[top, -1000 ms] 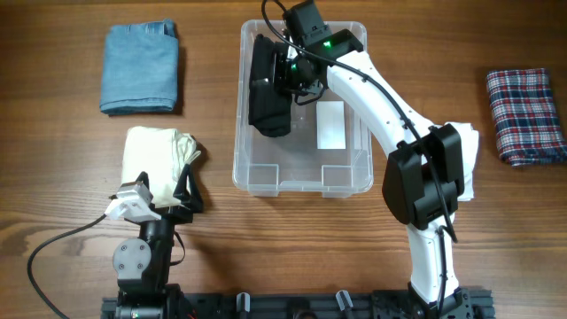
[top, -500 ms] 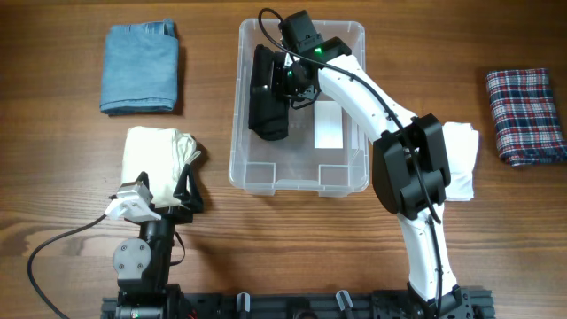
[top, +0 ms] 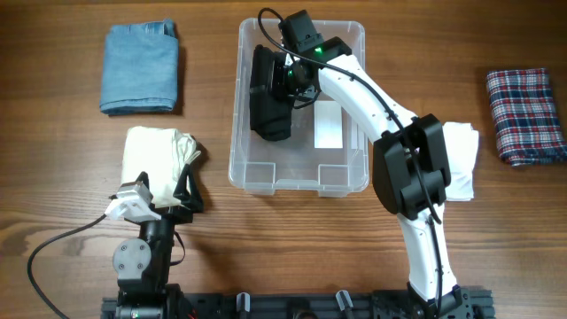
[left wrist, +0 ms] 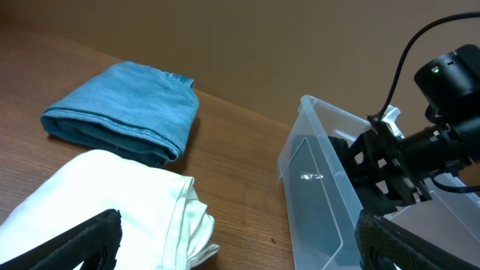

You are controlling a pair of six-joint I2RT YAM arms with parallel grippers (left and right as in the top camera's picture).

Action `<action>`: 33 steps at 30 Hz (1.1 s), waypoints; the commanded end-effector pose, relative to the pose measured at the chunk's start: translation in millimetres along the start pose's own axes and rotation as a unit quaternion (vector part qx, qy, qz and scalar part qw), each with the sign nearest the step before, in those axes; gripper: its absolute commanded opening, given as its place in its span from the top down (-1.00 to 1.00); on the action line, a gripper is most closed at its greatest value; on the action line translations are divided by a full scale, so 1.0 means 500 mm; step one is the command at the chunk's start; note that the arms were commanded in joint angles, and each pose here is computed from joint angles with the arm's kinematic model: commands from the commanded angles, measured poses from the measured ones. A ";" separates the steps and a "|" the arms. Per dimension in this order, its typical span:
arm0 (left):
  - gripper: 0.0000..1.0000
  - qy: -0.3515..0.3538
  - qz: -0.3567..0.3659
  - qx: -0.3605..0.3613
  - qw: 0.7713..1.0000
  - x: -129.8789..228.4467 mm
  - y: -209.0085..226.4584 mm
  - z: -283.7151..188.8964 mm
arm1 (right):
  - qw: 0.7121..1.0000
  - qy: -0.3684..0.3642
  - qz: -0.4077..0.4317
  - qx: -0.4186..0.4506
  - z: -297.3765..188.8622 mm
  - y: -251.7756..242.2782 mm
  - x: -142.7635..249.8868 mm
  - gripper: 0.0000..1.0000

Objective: Pack container
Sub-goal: 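Lower the black garment into the bin's left side and release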

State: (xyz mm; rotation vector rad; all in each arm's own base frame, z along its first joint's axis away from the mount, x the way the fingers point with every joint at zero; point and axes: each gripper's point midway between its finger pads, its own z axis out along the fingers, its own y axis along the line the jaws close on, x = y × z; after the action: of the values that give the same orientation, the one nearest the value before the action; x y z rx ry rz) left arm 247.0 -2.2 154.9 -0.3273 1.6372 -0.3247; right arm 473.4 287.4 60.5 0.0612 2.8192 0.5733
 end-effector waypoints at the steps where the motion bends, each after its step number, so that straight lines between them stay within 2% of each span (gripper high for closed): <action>1: -1.00 0.004 0.010 0.001 1.000 0.006 0.002 0.001 | 0.998 -0.061 -0.036 -0.002 -0.100 0.035 -0.043 -0.16; 6: -1.00 0.004 0.010 0.001 1.000 0.006 0.002 0.001 | 0.995 -0.092 -0.047 0.001 -0.164 0.048 -0.059 -0.19; 10: -0.99 0.004 0.010 0.001 1.000 0.006 0.002 0.001 | 0.992 -0.101 -0.061 0.044 -0.182 0.019 -0.061 -0.42; 12: -0.99 0.004 0.010 0.001 1.000 0.006 0.002 0.001 | 0.992 -0.088 -0.060 0.071 -0.180 -0.005 -0.047 -0.44; 15: -1.00 0.004 0.010 0.001 1.000 0.006 0.002 0.001 | 0.987 -0.076 -0.064 0.128 -0.180 -0.050 -0.034 -0.24; 20: -1.00 0.004 0.010 0.001 1.000 0.006 0.002 0.001 | 0.981 -0.055 -0.063 0.177 -0.161 -0.094 -0.016 0.61; 21: -1.00 0.004 0.010 0.001 1.000 0.006 0.002 0.001 | 0.980 -0.052 -0.063 0.183 -0.154 -0.100 -0.015 0.75; 23: -1.00 0.004 0.010 0.001 1.000 0.006 0.002 0.001 | 0.979 -0.046 -0.063 0.190 -0.143 -0.108 -0.011 0.91; 33: -0.99 0.004 0.010 0.001 1.000 0.006 0.002 0.001 | 0.976 0.000 -0.061 0.209 -0.058 -0.145 0.020 0.91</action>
State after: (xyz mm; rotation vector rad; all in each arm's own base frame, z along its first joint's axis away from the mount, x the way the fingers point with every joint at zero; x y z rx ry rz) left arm 247.0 -2.2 154.9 -0.3273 1.6372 -0.3247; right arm 456.8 210.5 69.3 -0.0207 2.8515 -0.0147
